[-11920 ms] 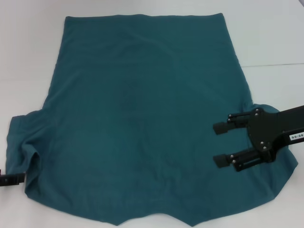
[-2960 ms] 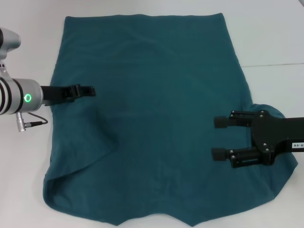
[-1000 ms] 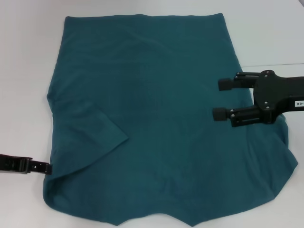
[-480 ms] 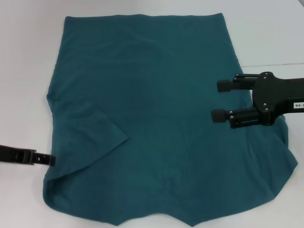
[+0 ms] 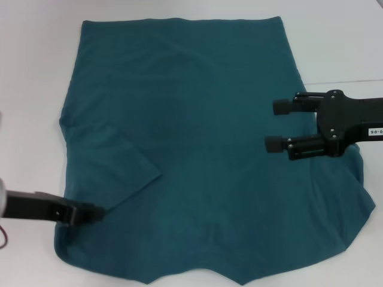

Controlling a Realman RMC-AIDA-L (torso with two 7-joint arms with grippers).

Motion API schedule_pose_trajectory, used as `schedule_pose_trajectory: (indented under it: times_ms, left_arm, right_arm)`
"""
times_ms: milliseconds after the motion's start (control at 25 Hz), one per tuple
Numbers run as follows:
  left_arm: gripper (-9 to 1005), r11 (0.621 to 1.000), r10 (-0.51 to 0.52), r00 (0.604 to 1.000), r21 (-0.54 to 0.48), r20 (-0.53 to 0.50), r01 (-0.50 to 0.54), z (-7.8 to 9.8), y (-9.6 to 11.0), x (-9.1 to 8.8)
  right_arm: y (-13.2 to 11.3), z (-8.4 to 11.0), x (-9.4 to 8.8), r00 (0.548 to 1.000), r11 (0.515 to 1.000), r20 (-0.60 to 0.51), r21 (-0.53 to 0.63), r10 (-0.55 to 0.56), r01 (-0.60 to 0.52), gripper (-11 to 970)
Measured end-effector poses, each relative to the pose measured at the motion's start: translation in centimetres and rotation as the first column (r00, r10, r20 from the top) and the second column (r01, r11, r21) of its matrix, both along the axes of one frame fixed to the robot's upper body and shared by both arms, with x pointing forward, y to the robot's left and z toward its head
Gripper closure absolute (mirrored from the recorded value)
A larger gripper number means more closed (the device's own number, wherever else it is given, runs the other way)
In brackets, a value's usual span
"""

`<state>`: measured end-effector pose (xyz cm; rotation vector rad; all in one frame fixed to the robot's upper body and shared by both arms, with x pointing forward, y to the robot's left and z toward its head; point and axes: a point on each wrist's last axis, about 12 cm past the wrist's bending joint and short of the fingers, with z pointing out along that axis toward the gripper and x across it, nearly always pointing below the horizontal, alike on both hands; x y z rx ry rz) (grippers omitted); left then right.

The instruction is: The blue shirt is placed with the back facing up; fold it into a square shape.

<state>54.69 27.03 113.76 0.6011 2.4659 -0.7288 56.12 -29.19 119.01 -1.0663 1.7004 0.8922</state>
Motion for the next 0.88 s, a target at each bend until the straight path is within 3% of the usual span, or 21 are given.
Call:
schedule_pose_trajectory:
  times_ms: [160,520,880]
  left_arm:
    - [721,0.999,-0.032,0.999,0.009,-0.022,0.032,-1.1,-1.0,0.0]
    - [981,1.000,0.018,1.000,0.024,-0.017,-0.018,-2.2,-0.7,0.5]
    - [996,0.997,0.067,0.997,0.041,-0.023,-0.066,-3.1,-0.1,0.7]
  right_arm:
    - [0.2,0.1,0.1,1.000,1.000,0.004,0.001,0.003,-0.003,45]
    - [0.3,0.0,0.2,1.000,1.000,0.003,0.002,0.006,-0.006,45]
    - [0.4,0.0,0.2,1.000,1.000,0.002,0.001,0.008,-0.008,45]
